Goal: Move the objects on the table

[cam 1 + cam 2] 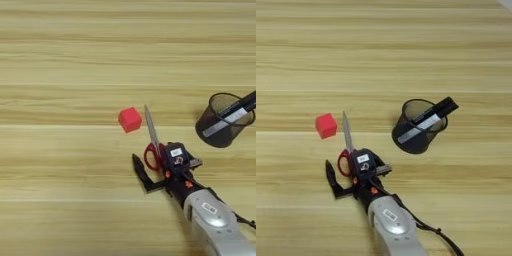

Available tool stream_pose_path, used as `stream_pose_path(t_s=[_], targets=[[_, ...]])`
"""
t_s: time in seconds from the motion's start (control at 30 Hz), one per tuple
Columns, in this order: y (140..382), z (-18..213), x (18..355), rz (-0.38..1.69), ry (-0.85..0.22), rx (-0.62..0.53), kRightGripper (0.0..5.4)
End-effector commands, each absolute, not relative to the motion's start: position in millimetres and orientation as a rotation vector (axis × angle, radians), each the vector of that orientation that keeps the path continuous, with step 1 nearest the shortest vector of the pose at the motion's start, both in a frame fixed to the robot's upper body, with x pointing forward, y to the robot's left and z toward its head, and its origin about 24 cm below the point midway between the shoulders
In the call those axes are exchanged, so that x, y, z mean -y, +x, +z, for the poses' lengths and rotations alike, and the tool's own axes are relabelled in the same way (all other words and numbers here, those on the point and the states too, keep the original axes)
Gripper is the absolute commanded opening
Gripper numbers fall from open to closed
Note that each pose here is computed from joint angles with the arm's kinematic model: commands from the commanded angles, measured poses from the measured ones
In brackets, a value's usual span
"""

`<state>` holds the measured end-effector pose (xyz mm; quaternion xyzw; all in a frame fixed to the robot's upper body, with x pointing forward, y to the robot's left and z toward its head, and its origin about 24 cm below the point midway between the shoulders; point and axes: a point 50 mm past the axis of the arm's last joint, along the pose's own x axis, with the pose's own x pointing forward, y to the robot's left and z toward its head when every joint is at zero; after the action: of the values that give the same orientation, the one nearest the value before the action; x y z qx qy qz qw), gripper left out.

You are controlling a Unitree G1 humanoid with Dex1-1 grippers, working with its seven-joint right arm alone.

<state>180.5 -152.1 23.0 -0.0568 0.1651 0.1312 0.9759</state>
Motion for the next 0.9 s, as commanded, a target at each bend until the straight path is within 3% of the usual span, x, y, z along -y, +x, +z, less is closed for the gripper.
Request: stream_pose_path(t_s=[0.03,0.27,0.9], targets=[[196,47,153,0.251,-0.161,-0.170,5.38],[207,56,146,0.272,-0.098,-0.104,5.38],[253,62,116,0.392,-0.105,0.070,5.38]])
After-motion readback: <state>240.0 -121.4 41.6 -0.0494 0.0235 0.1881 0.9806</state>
